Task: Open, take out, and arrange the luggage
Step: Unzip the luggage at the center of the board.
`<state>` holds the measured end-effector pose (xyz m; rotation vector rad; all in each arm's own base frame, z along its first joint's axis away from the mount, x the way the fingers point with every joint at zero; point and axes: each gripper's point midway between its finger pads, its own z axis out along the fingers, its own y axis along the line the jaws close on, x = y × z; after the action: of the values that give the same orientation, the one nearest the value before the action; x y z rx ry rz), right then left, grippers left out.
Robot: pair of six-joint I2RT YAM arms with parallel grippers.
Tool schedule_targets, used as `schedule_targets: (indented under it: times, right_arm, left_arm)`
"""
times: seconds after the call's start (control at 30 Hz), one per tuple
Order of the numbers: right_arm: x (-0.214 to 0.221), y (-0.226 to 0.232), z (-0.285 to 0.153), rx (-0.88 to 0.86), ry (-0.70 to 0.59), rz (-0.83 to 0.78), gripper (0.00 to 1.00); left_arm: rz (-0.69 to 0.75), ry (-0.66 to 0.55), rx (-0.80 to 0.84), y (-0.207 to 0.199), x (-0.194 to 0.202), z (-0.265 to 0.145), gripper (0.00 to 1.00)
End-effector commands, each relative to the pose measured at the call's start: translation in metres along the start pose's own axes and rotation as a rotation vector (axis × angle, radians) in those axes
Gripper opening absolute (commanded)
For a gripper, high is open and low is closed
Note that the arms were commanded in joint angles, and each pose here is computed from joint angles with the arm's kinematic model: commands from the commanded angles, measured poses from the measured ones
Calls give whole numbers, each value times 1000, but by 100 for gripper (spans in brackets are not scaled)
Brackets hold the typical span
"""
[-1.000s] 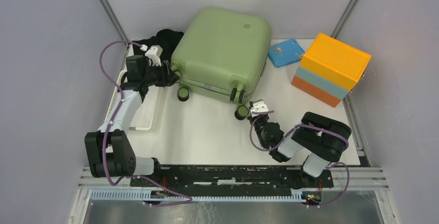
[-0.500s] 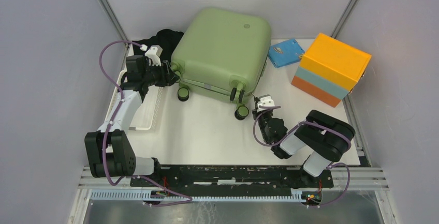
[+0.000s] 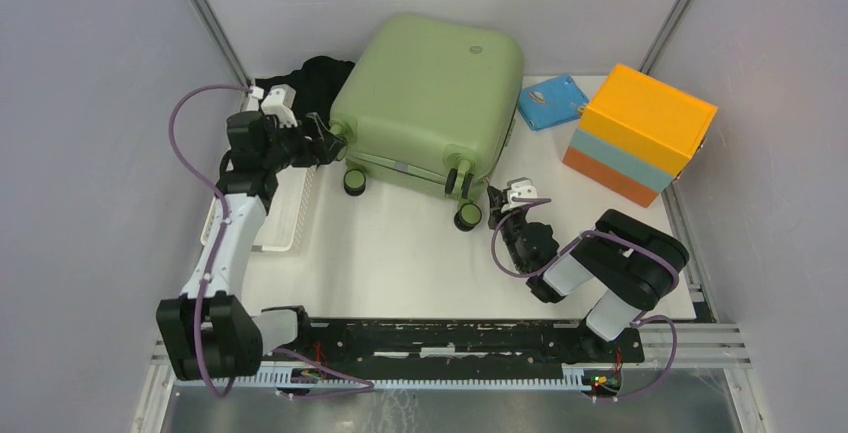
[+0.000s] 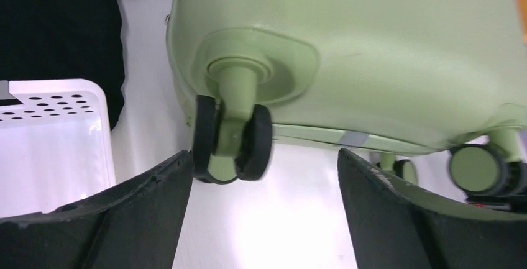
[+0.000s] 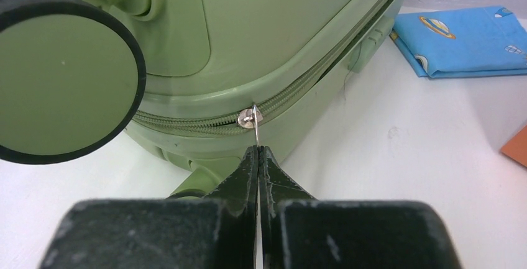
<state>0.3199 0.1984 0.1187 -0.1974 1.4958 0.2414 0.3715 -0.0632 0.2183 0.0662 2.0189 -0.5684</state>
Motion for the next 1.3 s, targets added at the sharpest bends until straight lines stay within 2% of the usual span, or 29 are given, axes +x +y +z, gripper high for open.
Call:
schedule_targets:
  times: [0.0, 0.03, 0.13, 0.33, 0.43, 0.57, 0.73, 0.87, 1.1, 1.27]
  right_arm:
    - [-62, -5, 8, 21, -225, 148, 0]
    - [-63, -4, 8, 15, -225, 147, 0]
    - [-62, -2, 7, -1, -222, 143, 0]
    - [-62, 3, 5, -37, -225, 149, 0]
    - [-62, 6, 3, -59, -223, 146, 0]
    - [-60, 8, -1, -80, -221, 163, 0]
    - [-61, 14, -2, -112, -221, 152, 0]
    - [-60, 15, -2, -123, -217, 137, 0]
    - [-58, 13, -6, -131, -211, 122, 0]
    - [-58, 15, -8, -142, -205, 135, 0]
  left_arm:
    - [-58, -135, 26, -24, -31, -28, 97]
    - [-71, -141, 27, -27, -31, -33, 100]
    - [-131, -139, 67, -42, -29, -45, 100]
    - [-274, -46, 342, -102, -9, -63, 96]
    - [-175, -81, 352, -142, -4, -69, 96]
    - [-31, -67, 278, -181, 16, -64, 95]
    - [29, -24, 285, -219, 45, -52, 94]
    - [59, -51, 307, -246, 52, -46, 94]
    - [58, -107, 375, -269, 45, -38, 94]
    - [28, -142, 369, -266, 42, -39, 96]
